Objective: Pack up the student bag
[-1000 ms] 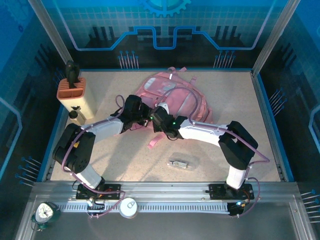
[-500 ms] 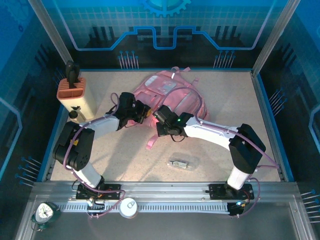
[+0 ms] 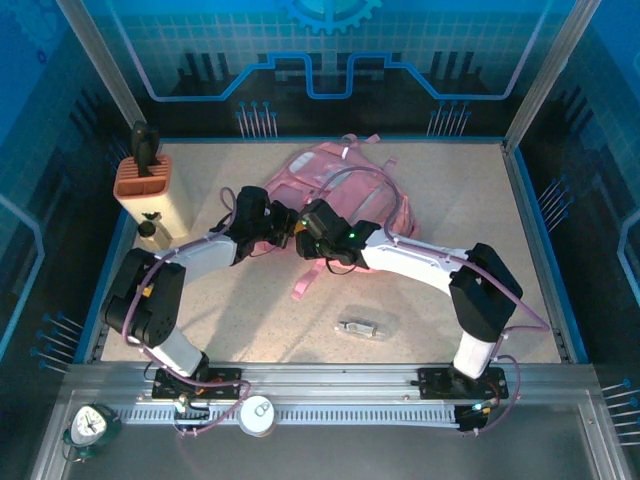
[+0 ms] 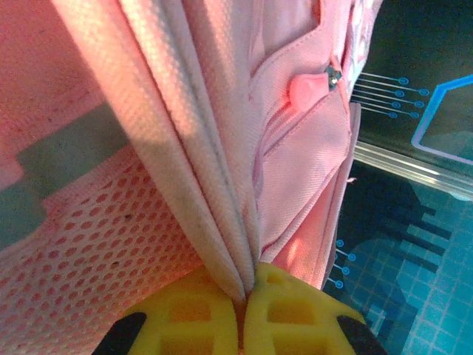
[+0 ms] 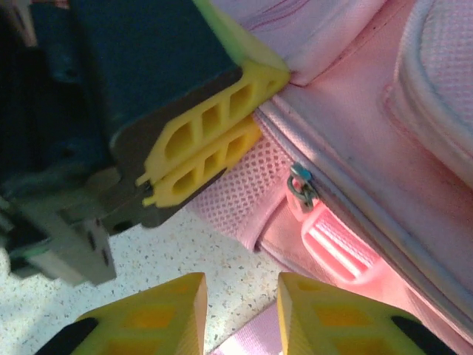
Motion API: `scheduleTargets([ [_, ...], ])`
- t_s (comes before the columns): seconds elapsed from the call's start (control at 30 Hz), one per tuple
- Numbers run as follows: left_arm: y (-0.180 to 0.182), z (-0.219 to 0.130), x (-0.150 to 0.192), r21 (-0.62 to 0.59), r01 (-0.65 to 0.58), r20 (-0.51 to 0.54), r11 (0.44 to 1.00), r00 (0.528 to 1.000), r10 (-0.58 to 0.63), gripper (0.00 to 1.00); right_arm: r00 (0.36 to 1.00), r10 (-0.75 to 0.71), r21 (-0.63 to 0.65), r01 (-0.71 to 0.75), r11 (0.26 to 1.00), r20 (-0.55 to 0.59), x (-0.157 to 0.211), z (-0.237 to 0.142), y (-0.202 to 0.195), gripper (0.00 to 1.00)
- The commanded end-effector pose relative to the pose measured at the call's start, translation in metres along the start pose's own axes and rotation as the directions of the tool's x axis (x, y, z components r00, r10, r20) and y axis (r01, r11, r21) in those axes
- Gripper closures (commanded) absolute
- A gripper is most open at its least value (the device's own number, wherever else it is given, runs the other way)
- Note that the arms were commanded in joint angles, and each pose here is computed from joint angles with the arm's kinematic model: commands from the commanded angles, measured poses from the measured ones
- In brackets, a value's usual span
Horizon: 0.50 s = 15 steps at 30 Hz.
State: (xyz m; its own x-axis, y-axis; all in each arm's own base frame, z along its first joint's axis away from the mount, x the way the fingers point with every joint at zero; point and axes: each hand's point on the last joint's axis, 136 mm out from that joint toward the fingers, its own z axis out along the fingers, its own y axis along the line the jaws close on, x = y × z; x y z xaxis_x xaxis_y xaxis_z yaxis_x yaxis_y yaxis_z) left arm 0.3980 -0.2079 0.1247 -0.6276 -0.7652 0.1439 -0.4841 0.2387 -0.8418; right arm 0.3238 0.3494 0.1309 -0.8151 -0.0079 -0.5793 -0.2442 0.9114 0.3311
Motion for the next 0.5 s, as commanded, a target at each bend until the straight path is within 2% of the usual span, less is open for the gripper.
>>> scheduleTargets([
  [0.0,-0.027,-0.013,0.022,0.074,-0.044,-0.046,0.996,0.998,0.048,1.0,0.995,0.051,0.0,-0.051,0.999,0.088,-0.012,0.006,-0.007,0.66],
  [0.13,-0.027,-0.013,0.03,0.053,-0.063,-0.046,0.997,0.997,0.065,1.0,0.991,0.052,0.101,-0.064,0.993,0.121,-0.012,0.007,-0.03,0.66],
  [0.47,-0.031,-0.006,0.054,0.042,-0.059,-0.067,0.997,0.996,0.062,1.0,0.978,0.043,0.123,-0.07,0.99,0.206,-0.022,0.005,-0.058,0.62],
])
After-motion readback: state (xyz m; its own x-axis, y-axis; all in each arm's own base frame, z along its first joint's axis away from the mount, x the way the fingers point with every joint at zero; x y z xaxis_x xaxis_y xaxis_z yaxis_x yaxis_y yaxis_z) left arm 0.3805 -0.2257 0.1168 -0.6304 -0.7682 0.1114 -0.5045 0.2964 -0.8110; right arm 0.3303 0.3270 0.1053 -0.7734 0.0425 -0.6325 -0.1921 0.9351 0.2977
